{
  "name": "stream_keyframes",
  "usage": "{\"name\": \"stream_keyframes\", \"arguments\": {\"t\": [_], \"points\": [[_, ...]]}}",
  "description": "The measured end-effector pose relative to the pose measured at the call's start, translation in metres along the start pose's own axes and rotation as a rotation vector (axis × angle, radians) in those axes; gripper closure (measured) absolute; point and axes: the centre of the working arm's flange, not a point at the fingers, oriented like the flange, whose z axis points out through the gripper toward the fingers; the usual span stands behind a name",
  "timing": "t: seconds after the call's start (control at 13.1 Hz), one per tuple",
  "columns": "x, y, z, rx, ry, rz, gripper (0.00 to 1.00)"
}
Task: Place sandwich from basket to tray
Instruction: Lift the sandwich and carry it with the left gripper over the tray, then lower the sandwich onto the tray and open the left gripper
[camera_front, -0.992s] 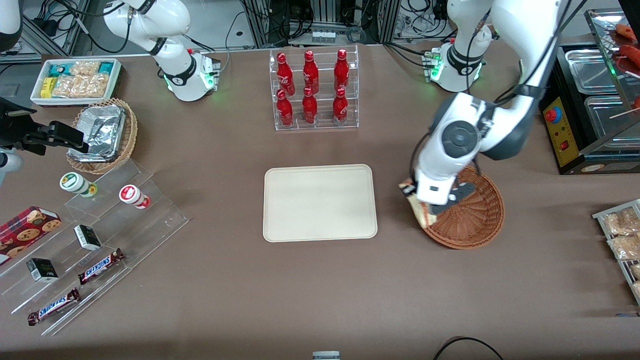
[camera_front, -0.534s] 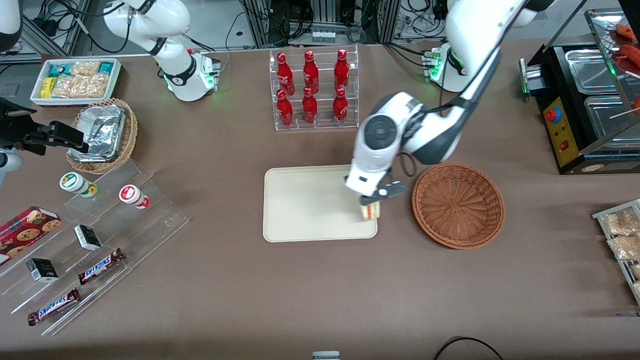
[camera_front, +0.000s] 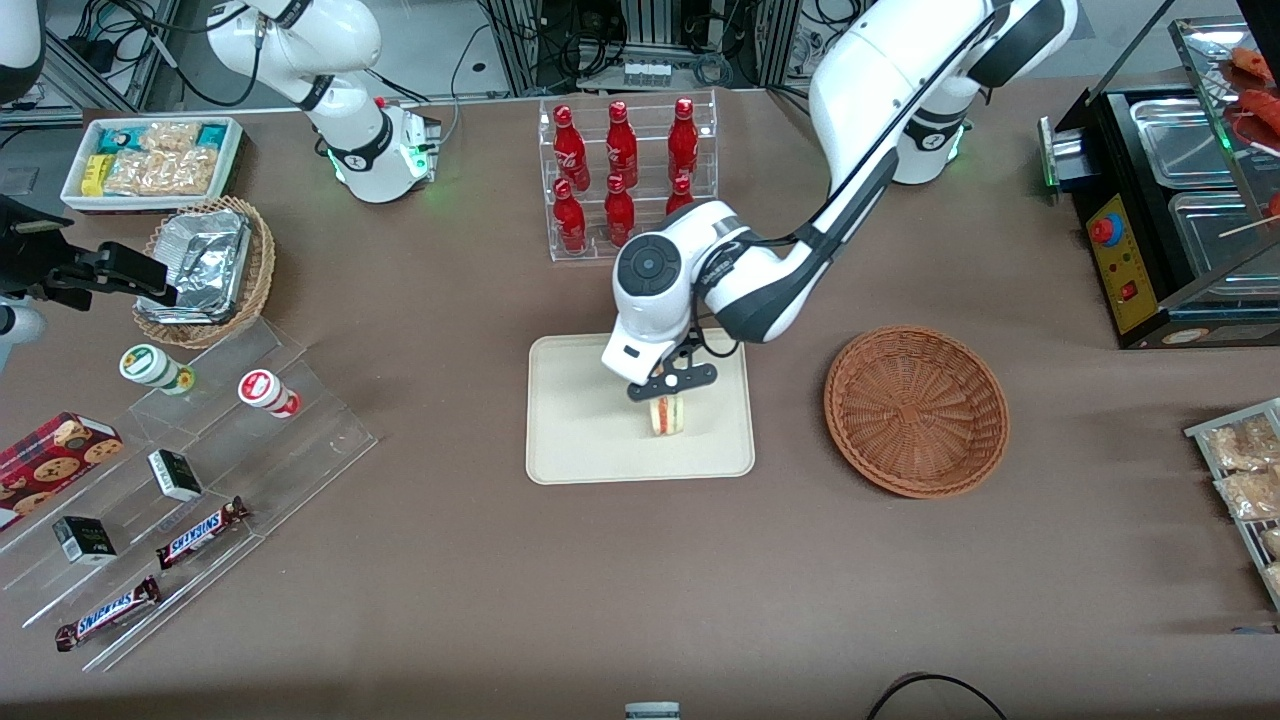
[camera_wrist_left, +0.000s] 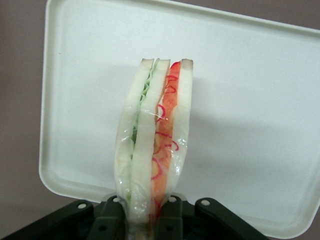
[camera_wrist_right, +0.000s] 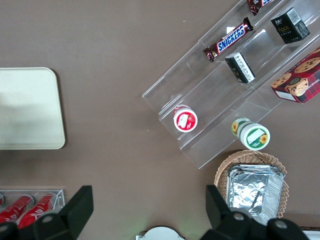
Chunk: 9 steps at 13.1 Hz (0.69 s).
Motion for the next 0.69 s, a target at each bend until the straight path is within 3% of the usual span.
{"name": "stream_keyframes", "arguments": {"t": [0.69], "points": [[-0.015, 0.032, 0.038, 0.009, -0.017, 0.012, 0.82]]}}
